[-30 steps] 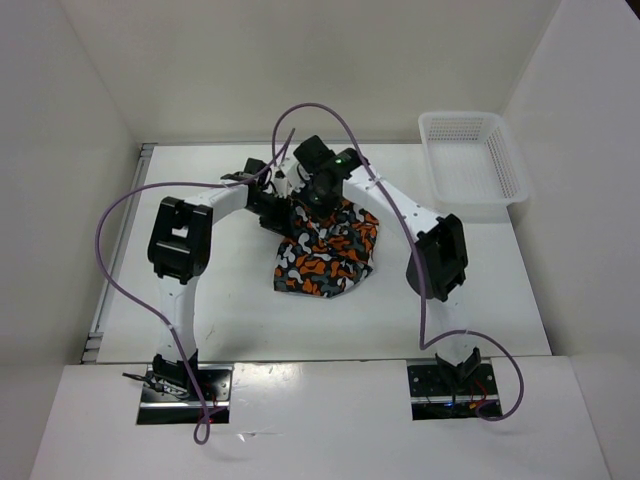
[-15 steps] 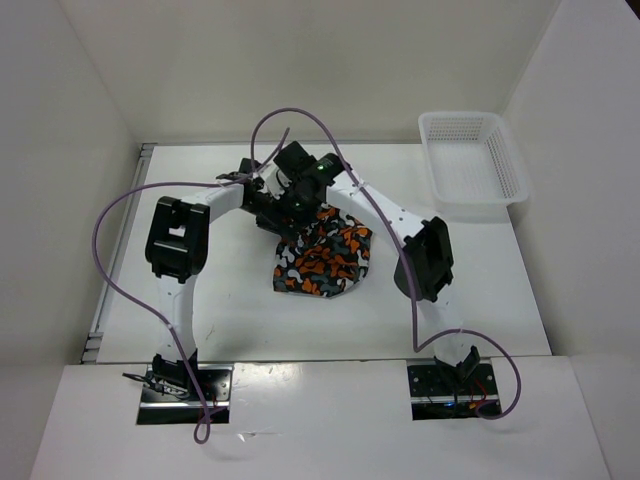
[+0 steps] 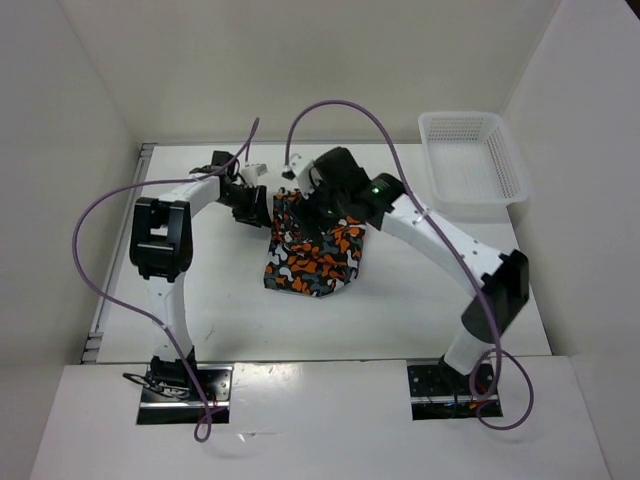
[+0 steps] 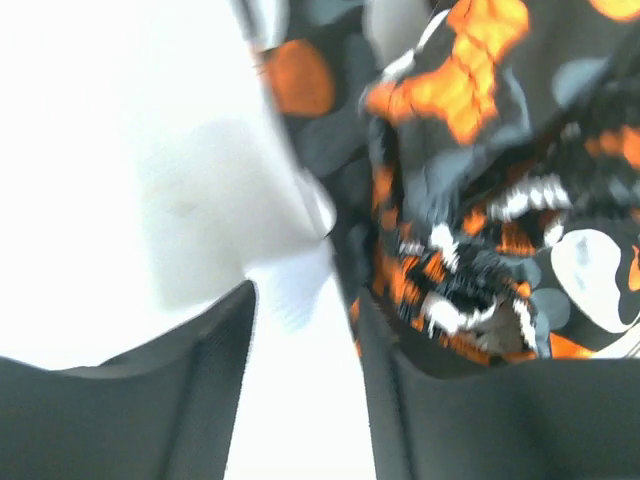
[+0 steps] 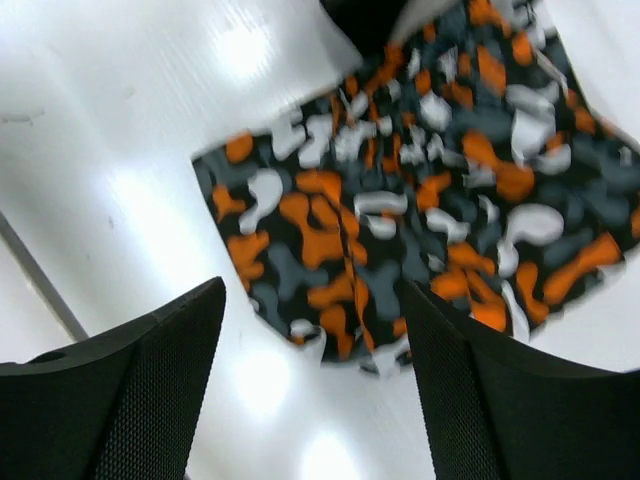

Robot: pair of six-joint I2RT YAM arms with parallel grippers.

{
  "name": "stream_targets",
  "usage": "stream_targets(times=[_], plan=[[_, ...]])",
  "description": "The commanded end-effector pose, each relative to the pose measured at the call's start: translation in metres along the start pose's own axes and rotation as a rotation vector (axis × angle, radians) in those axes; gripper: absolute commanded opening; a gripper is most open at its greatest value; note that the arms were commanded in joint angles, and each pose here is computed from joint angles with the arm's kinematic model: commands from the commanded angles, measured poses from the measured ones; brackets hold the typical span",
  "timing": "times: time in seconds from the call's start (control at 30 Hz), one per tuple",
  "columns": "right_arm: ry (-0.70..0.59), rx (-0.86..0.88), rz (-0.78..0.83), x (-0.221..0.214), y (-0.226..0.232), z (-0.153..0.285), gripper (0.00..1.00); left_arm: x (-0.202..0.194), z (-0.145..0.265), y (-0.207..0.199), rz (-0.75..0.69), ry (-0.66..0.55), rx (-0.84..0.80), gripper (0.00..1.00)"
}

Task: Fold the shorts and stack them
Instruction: Fold the shorts

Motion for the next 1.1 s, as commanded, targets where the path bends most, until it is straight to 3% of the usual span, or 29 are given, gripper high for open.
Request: stream_targets(times=[0.0,0.2,0.3,0.43,0.7,0.8,0.83,0.9,1.0,1.07], plan=[[-0.052,-0.147,0.073,-0.009,-0.009,0.003,0.73,0.012,0.04,-0.016,-0.053,-0.074,0.044,0.55],[0.031,-0.181,0.148,-0.021,-0.016,-0.054,0.73,0.036,0.075,-0.038,-0.111,-0.185,0.093,0.62],[0.035,-0.194,0.181,-0.021,-0.024,-0.083,0.74,0.051,0.088,-0.066,-0.175,-0.236,0.038,0.68],[0.034,-0.188,0.221,-0.022,-0.022,-0.097,0.74,0.052,0.063,-0.093,-0.234,-0.194,-0.016,0.71],[0.084,-0.114,0.298,-0.048,0.003,-0.107,0.74,0.052,0.013,-0.085,-0.223,-0.103,-0.035,0.74],[0.086,-0.094,0.313,-0.051,0.014,-0.12,0.74,0.053,0.003,-0.075,-0.21,-0.093,-0.004,0.65],[0.083,-0.095,0.314,-0.049,0.013,-0.122,0.74,0.053,-0.002,-0.071,-0.204,-0.087,0.01,0.56],[0.082,-0.096,0.314,-0.049,0.012,-0.128,0.73,0.051,-0.004,-0.074,-0.21,-0.081,0.007,0.49],[0.087,-0.093,0.313,-0.049,0.011,-0.135,0.68,0.051,-0.006,-0.072,-0.211,-0.085,0.016,0.39],[0.083,-0.096,0.301,-0.047,0.011,-0.142,0.6,0.048,-0.007,-0.07,-0.206,-0.078,0.018,0.33]])
Point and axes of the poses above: each gripper's point midway between its finger pads, its own z axis back along the fingers, its own y axis along the line the jaws close on, x = y × z, the point moved 7 cm from there along z, back along the fingers, and after that the axes turned 15 degrees about z, right-handed, at the moved point
